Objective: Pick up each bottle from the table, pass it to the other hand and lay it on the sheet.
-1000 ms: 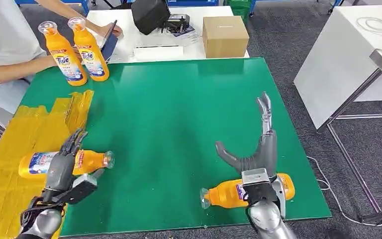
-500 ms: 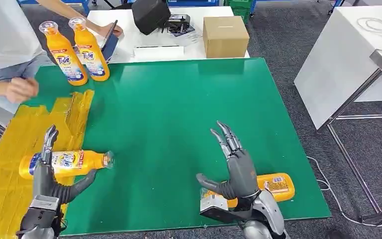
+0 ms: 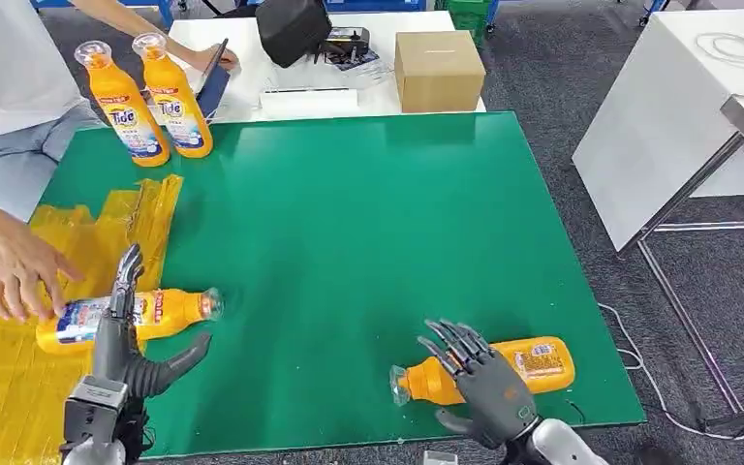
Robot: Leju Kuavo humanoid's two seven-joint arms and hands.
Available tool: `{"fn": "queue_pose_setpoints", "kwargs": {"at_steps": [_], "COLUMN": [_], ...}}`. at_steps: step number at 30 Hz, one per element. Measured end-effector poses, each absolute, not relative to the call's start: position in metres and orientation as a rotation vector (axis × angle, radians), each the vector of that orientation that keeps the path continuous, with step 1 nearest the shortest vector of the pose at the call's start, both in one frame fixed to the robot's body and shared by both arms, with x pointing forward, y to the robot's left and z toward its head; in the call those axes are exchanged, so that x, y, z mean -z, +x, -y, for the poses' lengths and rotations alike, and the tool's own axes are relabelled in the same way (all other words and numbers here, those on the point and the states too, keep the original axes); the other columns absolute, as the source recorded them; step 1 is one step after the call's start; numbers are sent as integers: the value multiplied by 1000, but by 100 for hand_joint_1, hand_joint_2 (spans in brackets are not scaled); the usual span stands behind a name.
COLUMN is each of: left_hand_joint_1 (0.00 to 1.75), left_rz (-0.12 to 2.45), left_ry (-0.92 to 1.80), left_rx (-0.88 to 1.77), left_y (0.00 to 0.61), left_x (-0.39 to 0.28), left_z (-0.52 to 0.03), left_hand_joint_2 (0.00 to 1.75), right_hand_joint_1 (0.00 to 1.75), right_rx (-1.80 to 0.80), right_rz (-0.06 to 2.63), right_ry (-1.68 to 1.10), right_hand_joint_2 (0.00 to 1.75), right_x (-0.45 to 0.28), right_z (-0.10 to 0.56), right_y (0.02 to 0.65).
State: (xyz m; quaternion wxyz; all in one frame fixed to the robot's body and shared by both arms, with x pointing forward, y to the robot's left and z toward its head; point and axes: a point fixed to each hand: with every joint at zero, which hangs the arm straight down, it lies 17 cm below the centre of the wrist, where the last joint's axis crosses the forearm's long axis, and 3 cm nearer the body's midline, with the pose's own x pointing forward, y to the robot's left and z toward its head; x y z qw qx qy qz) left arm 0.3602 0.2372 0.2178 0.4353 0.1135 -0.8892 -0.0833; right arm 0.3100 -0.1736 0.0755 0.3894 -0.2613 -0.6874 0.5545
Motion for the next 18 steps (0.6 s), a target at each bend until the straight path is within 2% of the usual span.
{"fn": "queue_pose_setpoints", "kwargs": {"at_steps": [18], "left_hand_joint_1": [0], "left_rz": [2216], "left_ry": [248], "left_rx": [195], "left_y": [360], "left_x": [-218], "left_z": [-229], "left_hand_joint_2": [175], "right_hand_joint_1": [0], "right_rx": [-1487], "right_rz": [1619], "right_ry": [-715], "right_hand_joint_2": [175], "right_x": [-53], "right_z": [213], "right_y": [304]}}
